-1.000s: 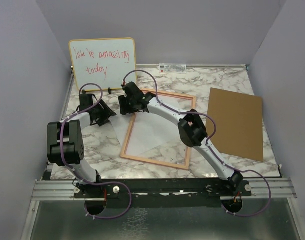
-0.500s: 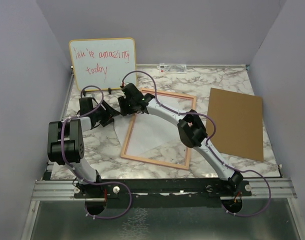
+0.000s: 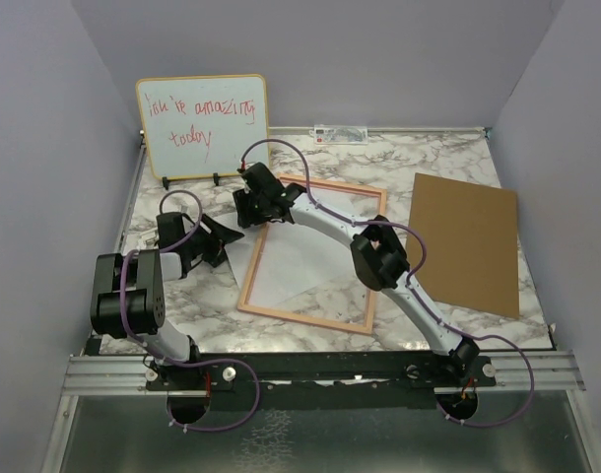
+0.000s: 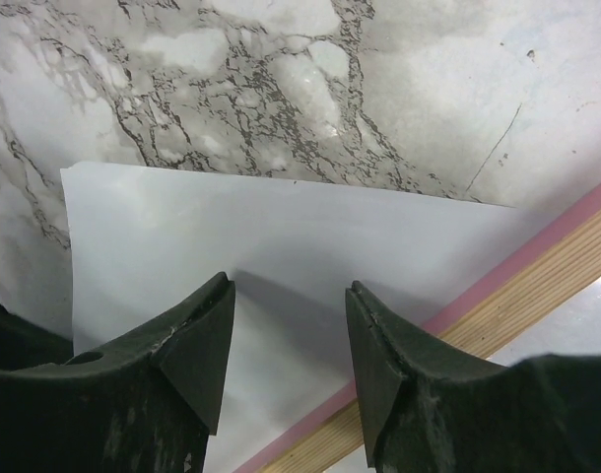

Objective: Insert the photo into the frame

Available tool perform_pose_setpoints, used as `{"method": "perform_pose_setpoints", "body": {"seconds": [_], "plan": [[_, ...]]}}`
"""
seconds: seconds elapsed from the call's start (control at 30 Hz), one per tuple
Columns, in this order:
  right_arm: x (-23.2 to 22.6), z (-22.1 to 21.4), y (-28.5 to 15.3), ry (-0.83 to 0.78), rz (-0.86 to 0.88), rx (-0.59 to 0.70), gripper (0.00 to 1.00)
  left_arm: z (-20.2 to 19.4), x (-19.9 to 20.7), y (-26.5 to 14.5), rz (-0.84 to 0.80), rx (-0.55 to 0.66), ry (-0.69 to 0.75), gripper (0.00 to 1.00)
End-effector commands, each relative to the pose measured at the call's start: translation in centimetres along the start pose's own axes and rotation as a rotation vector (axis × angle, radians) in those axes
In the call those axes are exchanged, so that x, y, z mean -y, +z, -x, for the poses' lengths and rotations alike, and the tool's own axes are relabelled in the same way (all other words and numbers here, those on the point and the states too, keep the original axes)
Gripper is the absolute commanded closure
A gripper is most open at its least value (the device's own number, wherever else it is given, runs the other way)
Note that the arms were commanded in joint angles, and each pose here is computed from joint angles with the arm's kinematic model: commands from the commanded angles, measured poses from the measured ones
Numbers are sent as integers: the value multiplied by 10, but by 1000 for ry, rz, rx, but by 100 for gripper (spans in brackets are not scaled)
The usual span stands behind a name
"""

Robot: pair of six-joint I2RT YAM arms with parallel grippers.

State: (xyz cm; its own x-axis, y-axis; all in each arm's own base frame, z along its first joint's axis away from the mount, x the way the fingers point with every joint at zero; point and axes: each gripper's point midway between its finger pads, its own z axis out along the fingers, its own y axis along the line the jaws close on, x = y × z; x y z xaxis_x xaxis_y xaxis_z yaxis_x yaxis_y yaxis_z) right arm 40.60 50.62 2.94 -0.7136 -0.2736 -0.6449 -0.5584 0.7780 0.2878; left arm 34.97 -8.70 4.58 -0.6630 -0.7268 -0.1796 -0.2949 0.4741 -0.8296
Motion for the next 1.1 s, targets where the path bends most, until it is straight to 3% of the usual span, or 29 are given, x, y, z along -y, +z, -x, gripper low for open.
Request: {"method": "perform_pose_setpoints", "body": {"seconds": [0.0,0.23,0.27,0.4,0.7,1.07], "plan": [[31,-121,24,76,-78,-347,46,-56,-41,-11,122,-144,-160,42],[24,-109,13,83,-60,-328,46,-30,-42,-4,158,-62,-47,98],[24,-108,10,83,-62,-329,46,-28,-43,-5,176,-58,-33,100],[23,-106,-5,70,-65,-334,46,-11,-44,-13,270,-13,36,100],[32,-101,-35,-9,-69,-319,42,59,-1,-49,425,164,222,100],[38,-74,-32,-79,-69,-244,41,144,61,-103,579,413,440,100]]}}
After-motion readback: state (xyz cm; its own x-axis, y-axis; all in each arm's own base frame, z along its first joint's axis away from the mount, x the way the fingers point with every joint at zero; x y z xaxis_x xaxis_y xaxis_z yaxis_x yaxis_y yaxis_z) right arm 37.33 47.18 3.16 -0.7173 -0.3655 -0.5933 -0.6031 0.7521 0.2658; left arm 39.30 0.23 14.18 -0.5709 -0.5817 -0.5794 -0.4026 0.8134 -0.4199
